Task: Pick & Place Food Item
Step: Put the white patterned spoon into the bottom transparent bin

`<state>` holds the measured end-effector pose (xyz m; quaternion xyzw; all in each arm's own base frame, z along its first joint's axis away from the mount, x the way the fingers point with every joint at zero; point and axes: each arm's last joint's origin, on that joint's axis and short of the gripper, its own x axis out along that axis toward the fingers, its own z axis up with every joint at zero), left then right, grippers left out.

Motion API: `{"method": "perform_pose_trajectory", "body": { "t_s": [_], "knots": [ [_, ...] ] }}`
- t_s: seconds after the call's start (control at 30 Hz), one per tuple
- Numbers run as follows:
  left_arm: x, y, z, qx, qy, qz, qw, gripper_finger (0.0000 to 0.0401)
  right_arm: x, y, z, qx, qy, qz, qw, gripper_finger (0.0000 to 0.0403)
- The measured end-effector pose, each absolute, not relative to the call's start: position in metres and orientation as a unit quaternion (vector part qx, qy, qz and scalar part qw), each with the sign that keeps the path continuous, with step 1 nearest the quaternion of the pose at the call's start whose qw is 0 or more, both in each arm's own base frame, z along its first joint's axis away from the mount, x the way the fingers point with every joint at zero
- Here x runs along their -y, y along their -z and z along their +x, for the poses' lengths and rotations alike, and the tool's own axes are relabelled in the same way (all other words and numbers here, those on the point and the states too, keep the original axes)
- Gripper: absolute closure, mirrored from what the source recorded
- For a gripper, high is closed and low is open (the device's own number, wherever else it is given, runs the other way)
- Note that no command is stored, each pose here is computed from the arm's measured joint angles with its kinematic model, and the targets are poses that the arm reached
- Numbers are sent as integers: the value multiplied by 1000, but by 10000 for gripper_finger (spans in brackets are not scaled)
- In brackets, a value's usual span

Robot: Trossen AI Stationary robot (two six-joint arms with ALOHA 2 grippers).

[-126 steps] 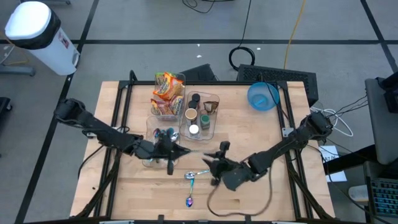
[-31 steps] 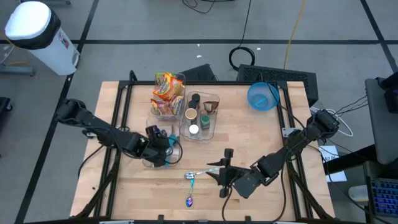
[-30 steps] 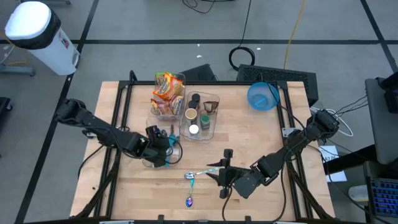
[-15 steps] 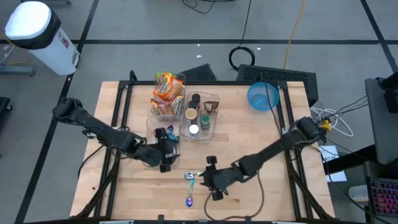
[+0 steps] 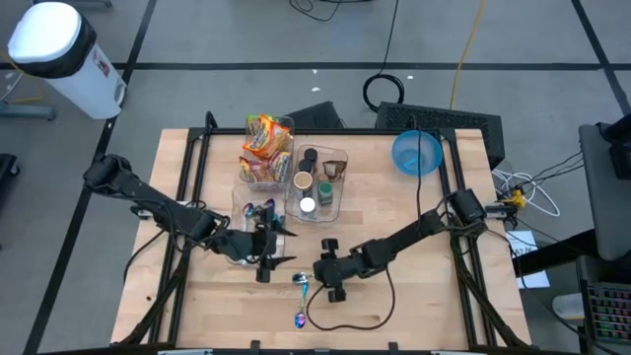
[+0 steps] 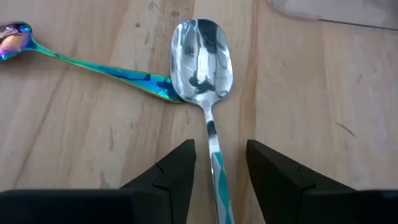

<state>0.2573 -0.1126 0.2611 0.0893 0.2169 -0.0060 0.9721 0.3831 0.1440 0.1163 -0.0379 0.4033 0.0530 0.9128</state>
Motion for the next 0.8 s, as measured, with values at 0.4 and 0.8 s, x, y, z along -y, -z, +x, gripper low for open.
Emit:
{"method": "perform_pose_trajectory", "body": {
  "t_s": [0.4,0.8],
  "knots": [
    [112,-261,258,-217,-8,32,976,130,-140,-113,378,-441,-59,-47,894,324],
    [113,-267,260,-186,-21,-41,981,130,-140,-138,365,-455,-82,-52,885,396]
  ]
}}
